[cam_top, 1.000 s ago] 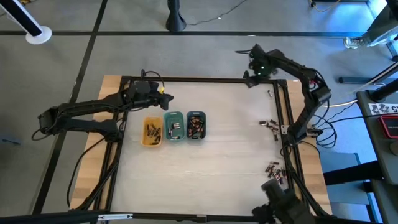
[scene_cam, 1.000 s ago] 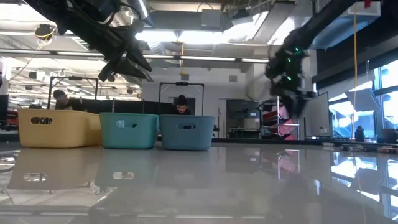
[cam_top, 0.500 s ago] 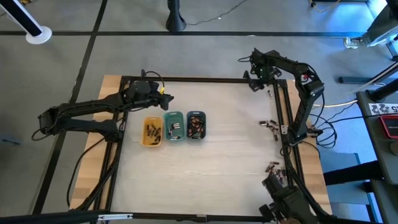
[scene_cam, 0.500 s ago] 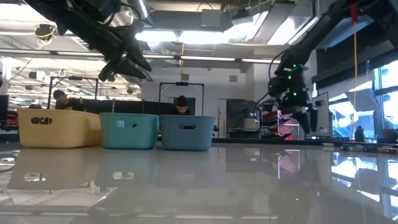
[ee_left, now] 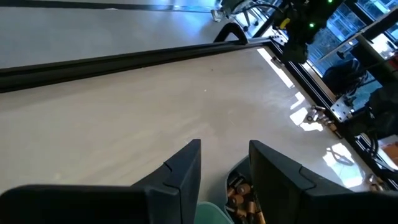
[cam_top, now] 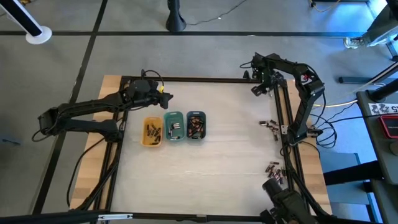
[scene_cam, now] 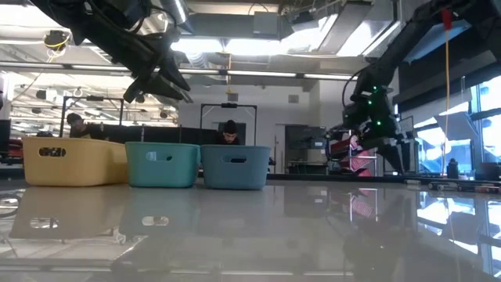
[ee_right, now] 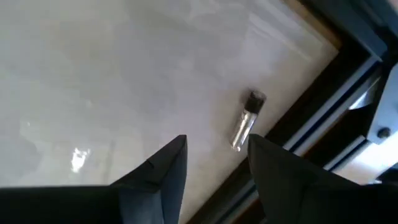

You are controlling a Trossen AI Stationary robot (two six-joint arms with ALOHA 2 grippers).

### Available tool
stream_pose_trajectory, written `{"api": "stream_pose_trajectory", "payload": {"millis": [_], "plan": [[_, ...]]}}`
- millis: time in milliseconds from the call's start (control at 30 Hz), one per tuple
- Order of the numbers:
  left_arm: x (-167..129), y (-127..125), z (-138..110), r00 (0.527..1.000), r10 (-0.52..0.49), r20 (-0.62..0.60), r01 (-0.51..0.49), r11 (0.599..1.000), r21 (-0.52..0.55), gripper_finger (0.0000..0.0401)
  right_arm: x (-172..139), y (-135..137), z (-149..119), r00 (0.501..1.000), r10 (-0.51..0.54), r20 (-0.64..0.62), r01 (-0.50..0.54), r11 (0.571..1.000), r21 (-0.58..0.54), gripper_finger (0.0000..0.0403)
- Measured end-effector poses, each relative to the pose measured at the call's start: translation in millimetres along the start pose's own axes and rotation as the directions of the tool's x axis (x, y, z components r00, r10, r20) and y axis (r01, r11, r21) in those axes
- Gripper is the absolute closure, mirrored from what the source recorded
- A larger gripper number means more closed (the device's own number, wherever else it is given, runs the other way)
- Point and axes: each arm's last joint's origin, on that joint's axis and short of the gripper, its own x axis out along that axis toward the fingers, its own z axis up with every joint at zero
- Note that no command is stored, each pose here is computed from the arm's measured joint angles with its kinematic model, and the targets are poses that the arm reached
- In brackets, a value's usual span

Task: Sort batteries
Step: Put the large black battery into the blue bin

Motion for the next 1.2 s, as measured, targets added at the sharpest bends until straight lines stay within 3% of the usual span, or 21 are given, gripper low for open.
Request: {"api": "stream_pose_trajectory", "payload": {"millis": [433, 767, 967, 1200], "plan": [[0, -2, -1, 0.999, -0.039, -0.027, 0.038, 0.999, -0.009, 0.0276, -1, -7, 2, 1.0, 0.012, 0.022, -0.014, 0.996, 0.094, 0.0304], [0, 0, 0, 0.999, -0.028, -0.02, 0.028, 0.999, -0.016, 0.0276, 2, -2, 2, 0.998, 0.051, 0.029, -0.055, 0.987, 0.151, 0.0306], [0, 1, 0, 0.999, -0.028, -0.018, 0.028, 1.0, -0.01, 0.0276, 1, 4, 3, 0.97, 0.238, 0.048, -0.242, 0.932, 0.269, 0.0305], [0, 1, 0, 0.999, -0.028, -0.018, 0.029, 0.999, 0.037, 0.0276, 1, 7, -1, 0.985, 0.171, -0.001, -0.163, 0.938, 0.306, 0.0292]]}}
